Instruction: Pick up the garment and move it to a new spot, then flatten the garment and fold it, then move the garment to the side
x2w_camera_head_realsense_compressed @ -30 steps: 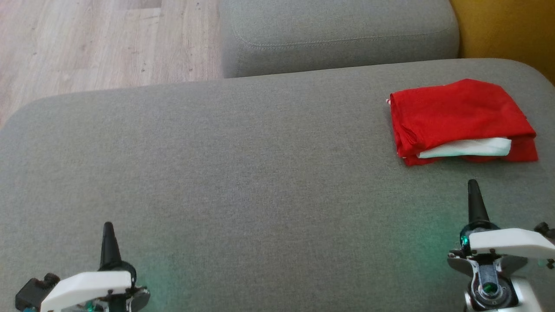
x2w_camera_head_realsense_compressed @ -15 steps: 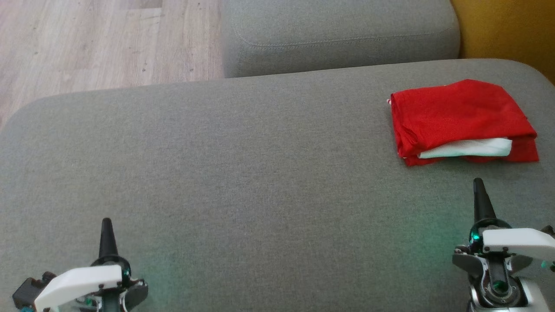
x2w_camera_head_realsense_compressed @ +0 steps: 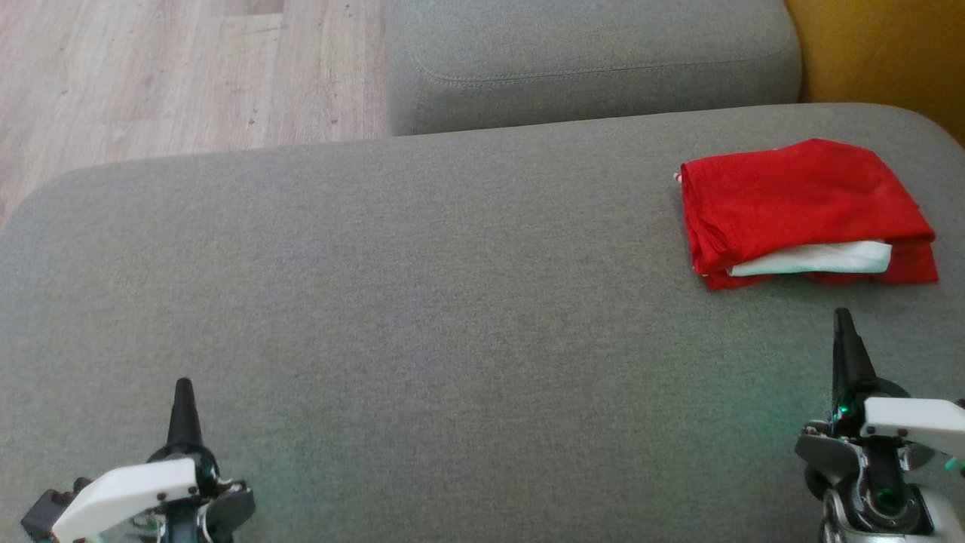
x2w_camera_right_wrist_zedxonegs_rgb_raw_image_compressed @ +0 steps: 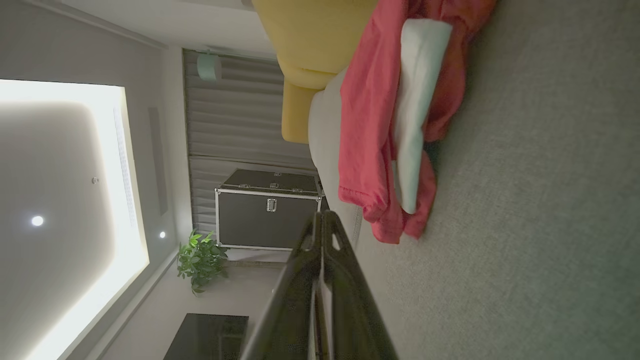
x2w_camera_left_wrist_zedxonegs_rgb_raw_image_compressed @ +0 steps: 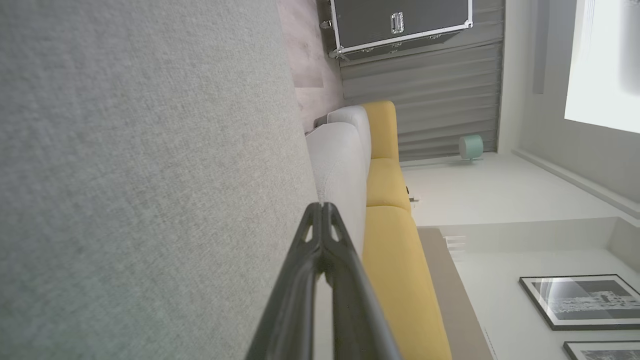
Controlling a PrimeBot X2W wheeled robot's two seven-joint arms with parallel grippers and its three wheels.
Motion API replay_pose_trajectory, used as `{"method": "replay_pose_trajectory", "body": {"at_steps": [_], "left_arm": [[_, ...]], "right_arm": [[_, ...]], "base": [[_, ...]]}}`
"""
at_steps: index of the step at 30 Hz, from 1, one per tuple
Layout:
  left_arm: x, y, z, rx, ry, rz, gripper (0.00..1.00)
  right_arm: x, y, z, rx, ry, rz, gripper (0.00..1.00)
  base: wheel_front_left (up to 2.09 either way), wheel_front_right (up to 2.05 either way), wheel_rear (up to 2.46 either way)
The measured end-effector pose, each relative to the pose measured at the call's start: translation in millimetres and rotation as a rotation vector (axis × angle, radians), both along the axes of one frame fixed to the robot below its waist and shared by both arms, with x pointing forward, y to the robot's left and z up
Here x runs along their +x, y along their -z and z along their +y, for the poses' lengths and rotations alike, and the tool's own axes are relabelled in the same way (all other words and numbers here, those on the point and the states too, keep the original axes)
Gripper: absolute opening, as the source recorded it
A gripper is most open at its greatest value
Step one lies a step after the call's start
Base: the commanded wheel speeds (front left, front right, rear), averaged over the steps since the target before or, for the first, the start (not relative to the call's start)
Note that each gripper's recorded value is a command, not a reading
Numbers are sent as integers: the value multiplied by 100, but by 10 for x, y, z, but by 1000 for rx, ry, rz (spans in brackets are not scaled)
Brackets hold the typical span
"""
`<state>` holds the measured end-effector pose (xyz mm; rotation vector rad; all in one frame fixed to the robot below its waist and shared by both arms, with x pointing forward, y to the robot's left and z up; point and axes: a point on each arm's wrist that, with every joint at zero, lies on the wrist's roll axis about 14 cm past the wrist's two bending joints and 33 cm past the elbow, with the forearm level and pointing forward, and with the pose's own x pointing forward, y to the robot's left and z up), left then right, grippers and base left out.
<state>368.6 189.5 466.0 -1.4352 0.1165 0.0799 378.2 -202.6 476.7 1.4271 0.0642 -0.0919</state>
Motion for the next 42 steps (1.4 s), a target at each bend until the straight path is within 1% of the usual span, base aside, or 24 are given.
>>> {"method": "replay_pose_trajectory", "body": {"at_steps": [14,42], "left_arm": [[54,-99,-13,-132,1,-33,0],[54,-100,-2,-132,-3,-33,0]], "right_arm": [[9,-69,-46,141,15,-32,0],[10,-76,-48,144,16,-35,0]], "base": [[0,0,0],[0,0,0]]}}
